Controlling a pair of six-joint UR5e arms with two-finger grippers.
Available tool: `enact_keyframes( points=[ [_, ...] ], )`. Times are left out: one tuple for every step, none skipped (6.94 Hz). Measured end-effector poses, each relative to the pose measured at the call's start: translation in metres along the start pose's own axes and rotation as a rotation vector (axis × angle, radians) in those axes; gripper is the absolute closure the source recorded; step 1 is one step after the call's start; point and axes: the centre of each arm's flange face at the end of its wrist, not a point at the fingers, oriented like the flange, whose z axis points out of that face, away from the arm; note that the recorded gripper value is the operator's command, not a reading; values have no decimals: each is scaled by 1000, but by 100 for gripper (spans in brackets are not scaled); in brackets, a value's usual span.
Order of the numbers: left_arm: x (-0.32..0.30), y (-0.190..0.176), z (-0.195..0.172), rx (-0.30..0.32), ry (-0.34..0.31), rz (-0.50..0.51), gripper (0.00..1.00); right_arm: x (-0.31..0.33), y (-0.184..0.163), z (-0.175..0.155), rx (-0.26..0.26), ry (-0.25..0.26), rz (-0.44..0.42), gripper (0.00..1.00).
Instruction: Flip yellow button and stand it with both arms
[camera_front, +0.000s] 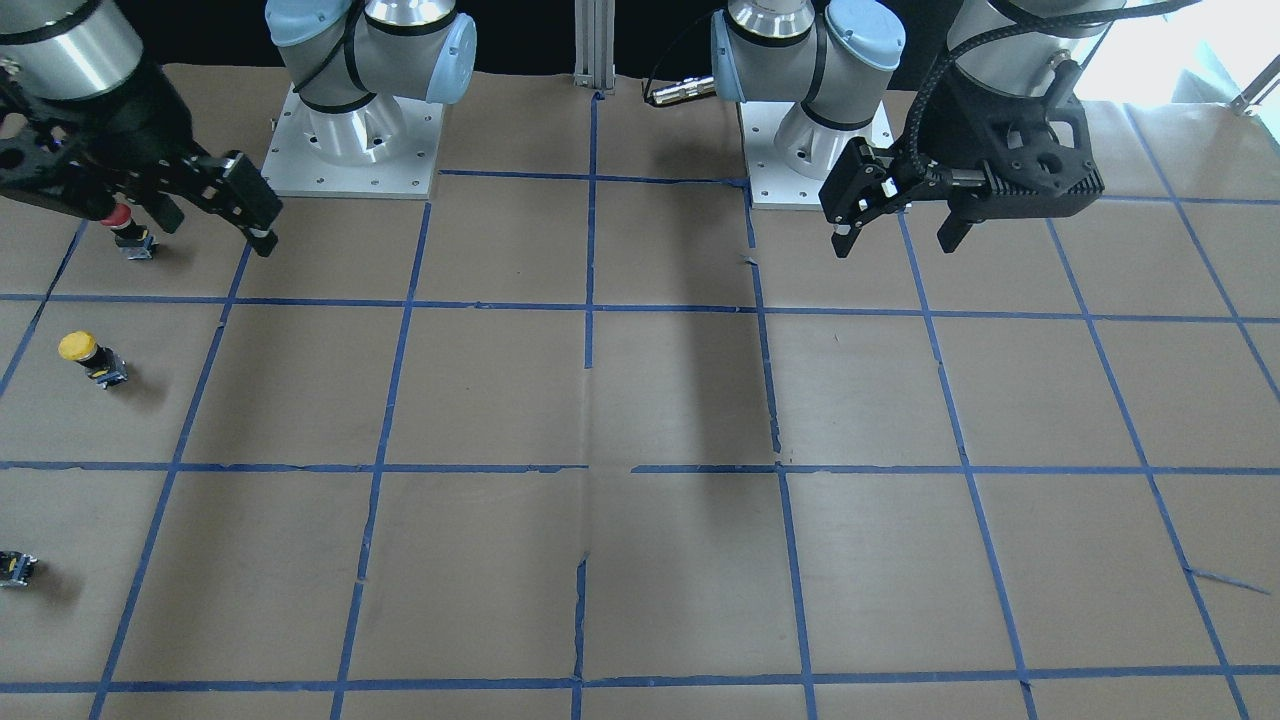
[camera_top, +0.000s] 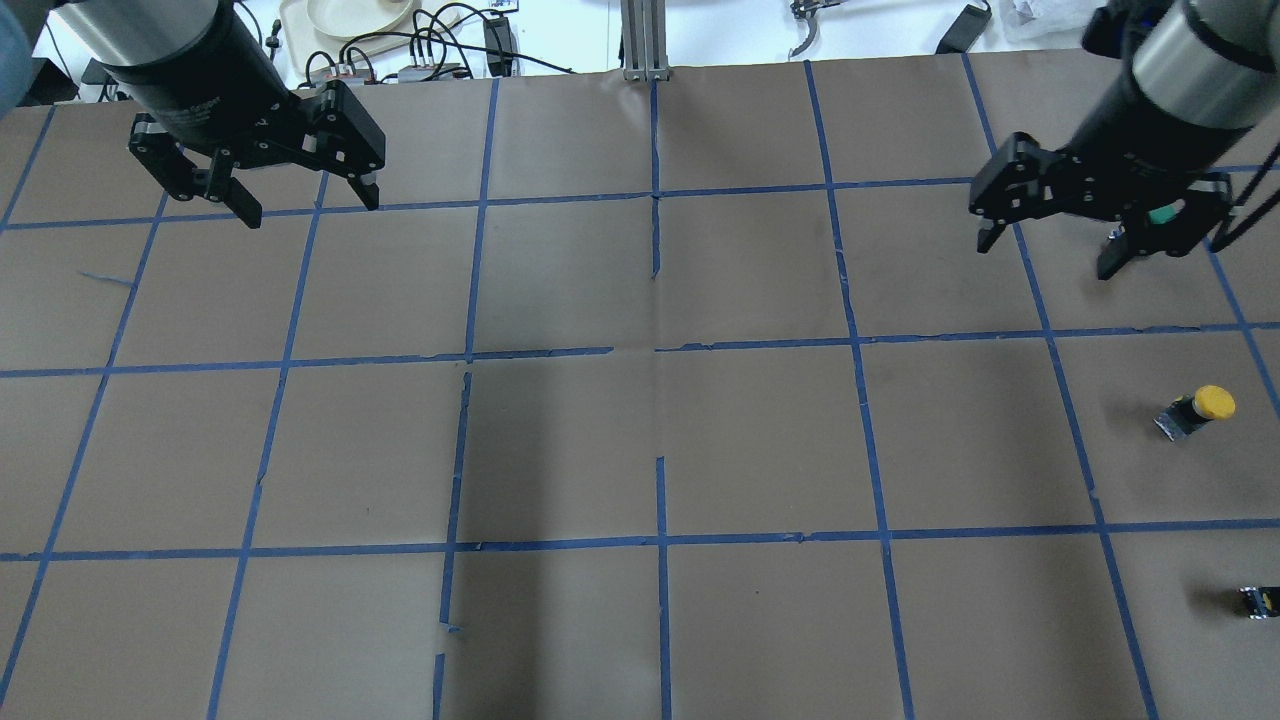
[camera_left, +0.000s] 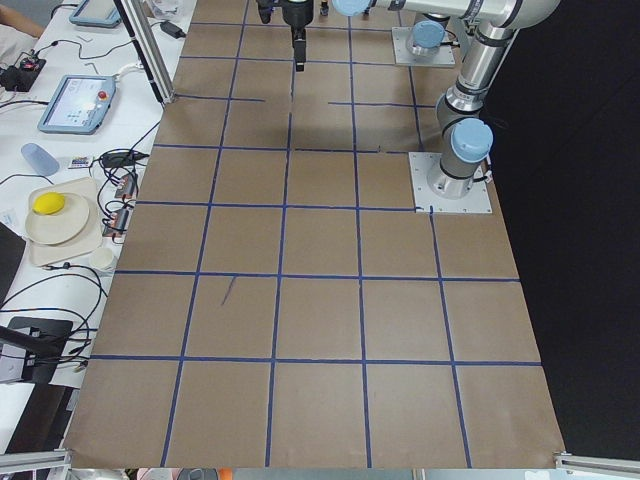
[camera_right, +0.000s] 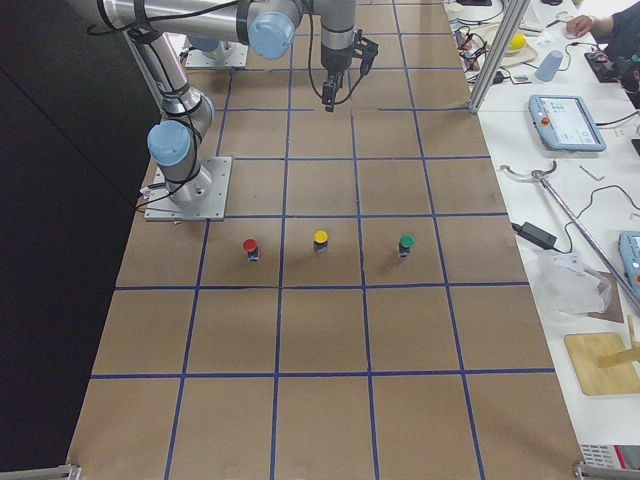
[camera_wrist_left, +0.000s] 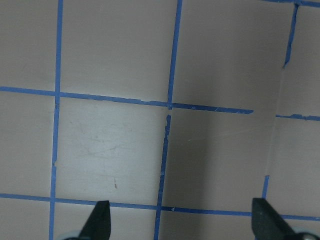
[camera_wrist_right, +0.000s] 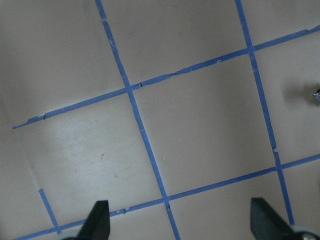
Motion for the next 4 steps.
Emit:
enact_keyframes(
  points=[
    [1, 0, 0, -1, -1, 2, 0, -31, 11, 4, -6, 42, -14, 0],
    [1, 0, 1, -2, -1, 2, 0, -46, 17, 6, -4, 64, -27, 0],
    [1, 0, 1, -2, -1, 2, 0, -49, 18, 7, -5, 76, -31, 0],
    [1, 0, 1, -3, -1, 3, 0, -48, 18, 7, -5, 79, -29, 0]
  ],
)
